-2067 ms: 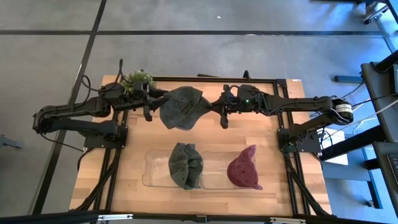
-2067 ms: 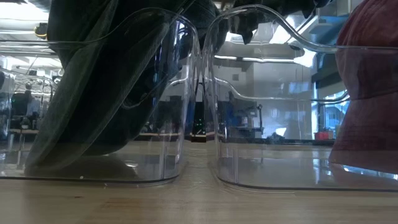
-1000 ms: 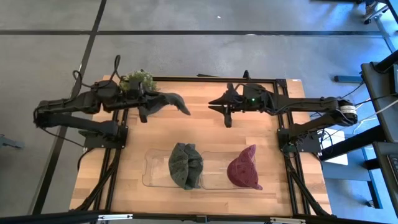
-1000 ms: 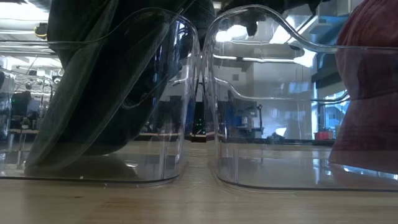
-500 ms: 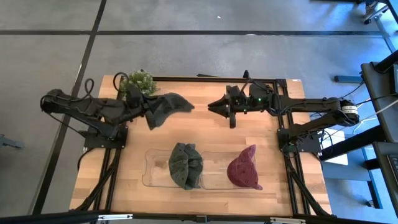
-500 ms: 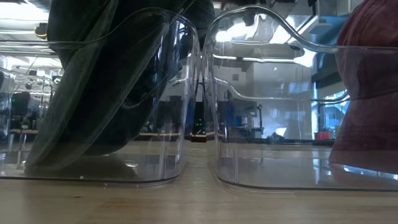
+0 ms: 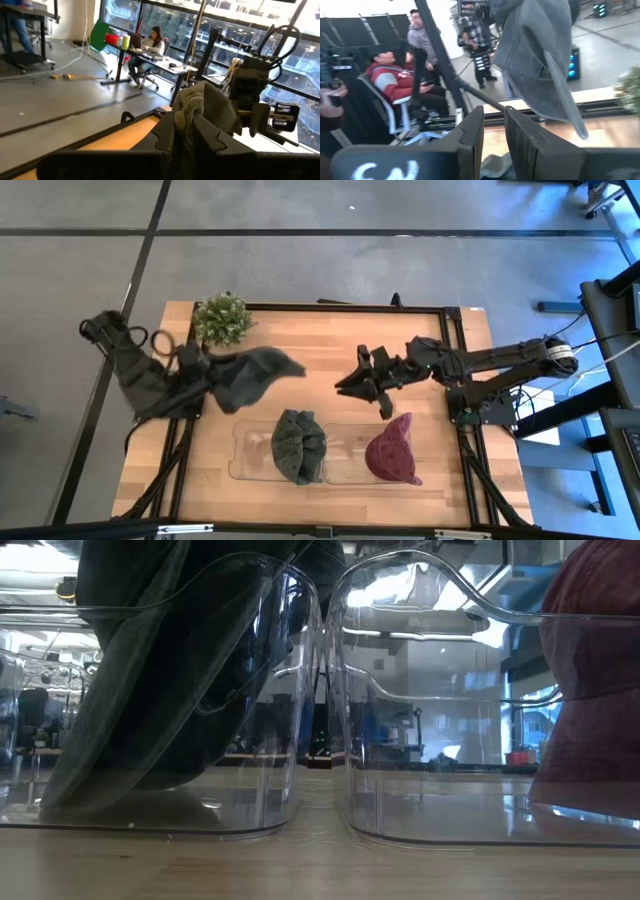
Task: Pick & Place hat
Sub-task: Put the grey cap into the left transparent bin
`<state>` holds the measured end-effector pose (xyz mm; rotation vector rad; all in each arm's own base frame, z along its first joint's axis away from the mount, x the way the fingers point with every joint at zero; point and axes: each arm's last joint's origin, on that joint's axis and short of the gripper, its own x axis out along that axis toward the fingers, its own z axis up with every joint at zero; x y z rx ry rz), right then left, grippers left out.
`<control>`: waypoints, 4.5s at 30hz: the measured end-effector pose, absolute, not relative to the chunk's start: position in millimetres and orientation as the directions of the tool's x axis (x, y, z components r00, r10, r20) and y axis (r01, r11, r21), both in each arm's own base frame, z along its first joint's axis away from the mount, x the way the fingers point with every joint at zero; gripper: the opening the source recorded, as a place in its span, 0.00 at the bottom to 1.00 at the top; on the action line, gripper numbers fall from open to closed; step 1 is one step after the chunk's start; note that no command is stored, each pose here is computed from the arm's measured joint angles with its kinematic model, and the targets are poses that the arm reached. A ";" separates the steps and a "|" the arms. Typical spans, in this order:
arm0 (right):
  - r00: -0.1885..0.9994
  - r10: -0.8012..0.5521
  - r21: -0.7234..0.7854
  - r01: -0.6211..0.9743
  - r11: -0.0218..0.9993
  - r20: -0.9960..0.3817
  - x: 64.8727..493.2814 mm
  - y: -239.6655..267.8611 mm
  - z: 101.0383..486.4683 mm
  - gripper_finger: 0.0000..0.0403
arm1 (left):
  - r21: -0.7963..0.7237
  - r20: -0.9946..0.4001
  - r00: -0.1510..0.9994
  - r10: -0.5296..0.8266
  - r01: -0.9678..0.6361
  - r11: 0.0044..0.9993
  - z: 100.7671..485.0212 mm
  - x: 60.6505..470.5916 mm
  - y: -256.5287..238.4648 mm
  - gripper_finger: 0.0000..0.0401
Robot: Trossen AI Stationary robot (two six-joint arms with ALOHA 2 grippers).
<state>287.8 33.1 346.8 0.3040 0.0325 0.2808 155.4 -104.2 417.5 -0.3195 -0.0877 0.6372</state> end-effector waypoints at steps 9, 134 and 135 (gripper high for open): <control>0.956 0.293 0.307 -0.282 0.909 0.009 285.0 53.5 346.7 0.19 | -0.295 0.000 0.812 0.583 -0.557 0.776 416.0 160.0 -173.3 0.07; 0.988 -0.137 -0.005 0.137 0.991 -0.078 356.4 72.2 319.2 0.04 | 0.338 0.000 0.783 0.622 -0.585 0.737 454.4 160.0 -155.0 0.15; 0.988 -0.121 -0.008 0.121 0.993 -0.092 352.1 71.6 322.6 0.04 | 0.360 0.000 0.791 0.612 -0.571 0.738 455.2 157.2 -155.7 0.15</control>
